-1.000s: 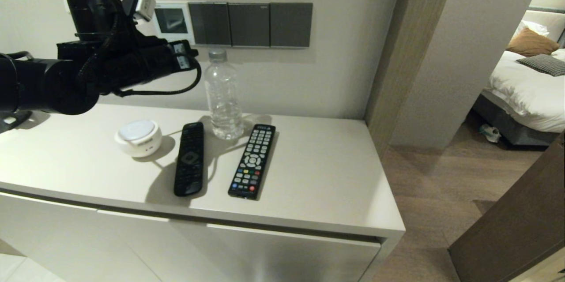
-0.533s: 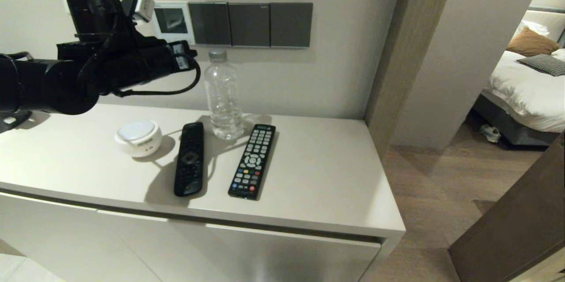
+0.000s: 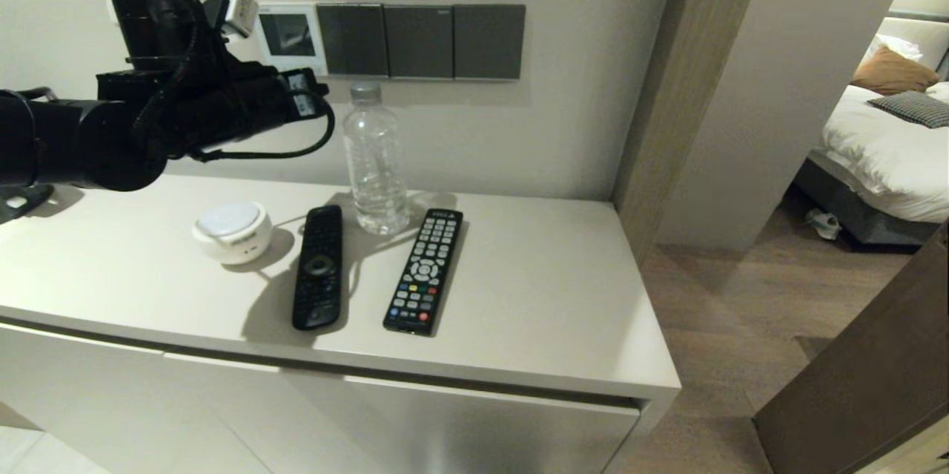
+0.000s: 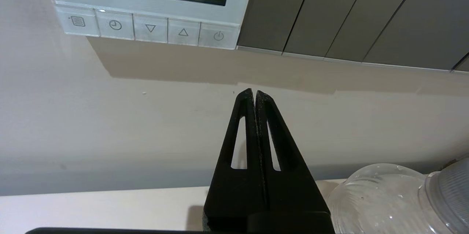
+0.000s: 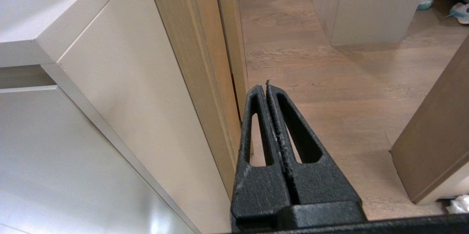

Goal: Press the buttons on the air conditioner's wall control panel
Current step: Turn on the central air conditioner

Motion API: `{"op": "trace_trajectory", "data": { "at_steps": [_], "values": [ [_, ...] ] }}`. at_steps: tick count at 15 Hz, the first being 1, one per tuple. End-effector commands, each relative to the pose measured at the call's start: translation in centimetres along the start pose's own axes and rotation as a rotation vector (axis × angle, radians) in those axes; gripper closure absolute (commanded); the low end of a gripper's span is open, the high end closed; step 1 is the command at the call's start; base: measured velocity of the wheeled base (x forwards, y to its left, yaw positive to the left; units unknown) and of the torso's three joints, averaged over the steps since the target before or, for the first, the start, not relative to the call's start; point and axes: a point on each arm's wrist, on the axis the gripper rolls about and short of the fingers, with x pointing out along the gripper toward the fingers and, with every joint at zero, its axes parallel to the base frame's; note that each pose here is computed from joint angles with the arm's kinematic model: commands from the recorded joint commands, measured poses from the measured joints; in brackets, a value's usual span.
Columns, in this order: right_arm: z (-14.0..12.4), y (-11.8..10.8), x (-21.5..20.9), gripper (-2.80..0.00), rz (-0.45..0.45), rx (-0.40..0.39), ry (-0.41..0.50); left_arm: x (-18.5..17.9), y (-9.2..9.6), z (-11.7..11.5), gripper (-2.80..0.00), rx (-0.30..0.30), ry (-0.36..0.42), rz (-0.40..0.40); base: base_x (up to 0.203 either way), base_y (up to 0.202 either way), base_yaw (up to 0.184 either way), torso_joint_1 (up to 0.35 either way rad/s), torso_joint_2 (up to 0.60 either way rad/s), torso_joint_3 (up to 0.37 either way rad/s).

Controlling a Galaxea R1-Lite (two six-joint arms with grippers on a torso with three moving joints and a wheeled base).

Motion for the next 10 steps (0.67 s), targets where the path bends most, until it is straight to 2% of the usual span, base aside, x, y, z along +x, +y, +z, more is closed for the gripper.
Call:
{"op": "trace_trajectory", "data": {
  "at_steps": [1, 7, 10],
  "values": [
    [-0.04, 0.00, 0.02, 0.00, 0.000, 0.000, 0.003, 0.19, 0.05, -0.15, 0.00, -0.002, 0.002, 0.000, 0.000, 0.000, 0.000, 0.000, 0.00, 0.000],
    [-0.04, 0.00, 0.02, 0.00, 0.000, 0.000, 0.003, 0.60, 0.17, -0.31, 0.00, -0.002, 0.004, 0.001, 0.000, 0.000, 0.000, 0.000, 0.00, 0.000],
    [-0.04, 0.00, 0.02, 0.00, 0.000, 0.000, 0.003, 0.94, 0.29, -0.27, 0.00, -0.002, -0.008, 0.036, 0.000, 0.000, 0.000, 0.000, 0.00, 0.000]
  ]
}}
